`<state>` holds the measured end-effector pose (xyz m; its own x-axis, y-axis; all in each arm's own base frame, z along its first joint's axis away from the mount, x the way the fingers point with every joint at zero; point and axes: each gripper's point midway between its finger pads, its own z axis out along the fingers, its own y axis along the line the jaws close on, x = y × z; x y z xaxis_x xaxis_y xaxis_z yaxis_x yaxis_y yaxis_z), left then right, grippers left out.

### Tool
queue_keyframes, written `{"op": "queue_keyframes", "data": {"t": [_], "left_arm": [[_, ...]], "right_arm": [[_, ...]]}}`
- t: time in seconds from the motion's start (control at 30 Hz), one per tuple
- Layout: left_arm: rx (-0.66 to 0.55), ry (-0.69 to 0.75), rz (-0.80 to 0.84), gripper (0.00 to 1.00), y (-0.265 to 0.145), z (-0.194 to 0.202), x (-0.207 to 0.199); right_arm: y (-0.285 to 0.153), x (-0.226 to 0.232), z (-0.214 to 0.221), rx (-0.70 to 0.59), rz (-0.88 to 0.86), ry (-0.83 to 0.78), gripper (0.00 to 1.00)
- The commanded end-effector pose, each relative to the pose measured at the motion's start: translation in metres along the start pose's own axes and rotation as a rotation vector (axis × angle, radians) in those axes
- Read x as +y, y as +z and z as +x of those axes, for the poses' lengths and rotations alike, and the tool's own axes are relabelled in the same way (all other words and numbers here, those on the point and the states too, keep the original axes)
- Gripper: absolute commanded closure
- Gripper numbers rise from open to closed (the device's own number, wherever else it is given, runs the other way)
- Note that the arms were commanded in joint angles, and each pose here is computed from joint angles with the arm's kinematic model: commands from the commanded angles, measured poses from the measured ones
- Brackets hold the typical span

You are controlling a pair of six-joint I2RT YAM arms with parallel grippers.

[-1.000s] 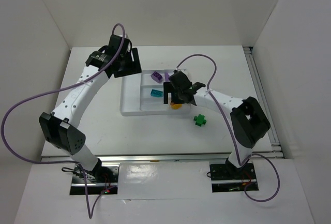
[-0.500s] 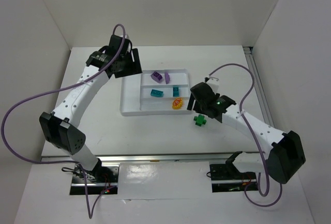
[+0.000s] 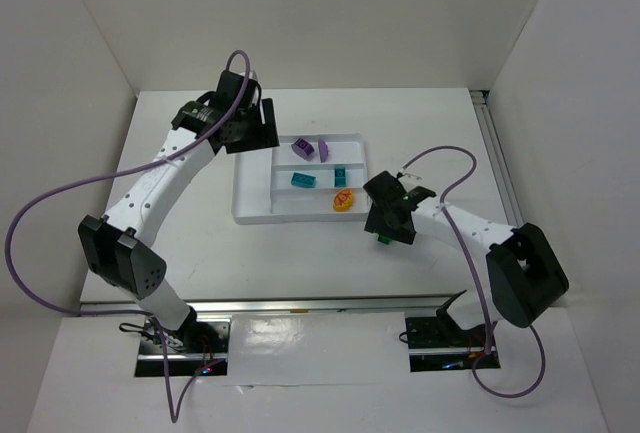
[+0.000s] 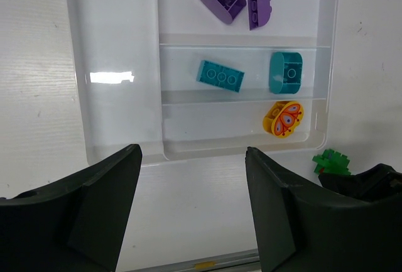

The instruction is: Sort the legos into containers by color

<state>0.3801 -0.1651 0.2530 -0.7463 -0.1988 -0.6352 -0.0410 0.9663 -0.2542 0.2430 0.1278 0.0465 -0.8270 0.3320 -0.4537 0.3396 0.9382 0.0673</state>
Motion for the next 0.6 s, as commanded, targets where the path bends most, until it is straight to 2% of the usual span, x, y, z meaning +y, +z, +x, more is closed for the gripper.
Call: {"op": "queue_keyframes", "data": {"t": [0.0, 0.33, 0.47, 0.5, 0.57], "left_arm": [[-0.034, 0.013, 0.003, 0.21, -0.005, -0.006, 0.0], [-0.026, 0.014, -0.002, 0.21, -0.001, -0.005, 0.001], [-0.026, 0.014, -0.002, 0.21, -0.001, -0.005, 0.001], [-0.026, 0.014, -0.002, 0.21, -0.001, -0.005, 0.001], [-0.008, 0.015, 0.013, 0.21, 0.002, -0.002, -0.002]], "right_arm": [[0.009, 0.0, 0.002, 0.007, 0.004, 0.025, 0.25], [0.021, 0.002, 0.007, 0.01, -0.021, 0.021, 0.3], [0.022, 0.005, 0.002, -0.011, -0.032, 0.01, 0.39], [0.023, 0.007, -0.002, -0.025, -0.033, 0.002, 0.47], [0.025, 0.007, -0.002, -0.024, -0.032, -0.025, 0.56]]}}
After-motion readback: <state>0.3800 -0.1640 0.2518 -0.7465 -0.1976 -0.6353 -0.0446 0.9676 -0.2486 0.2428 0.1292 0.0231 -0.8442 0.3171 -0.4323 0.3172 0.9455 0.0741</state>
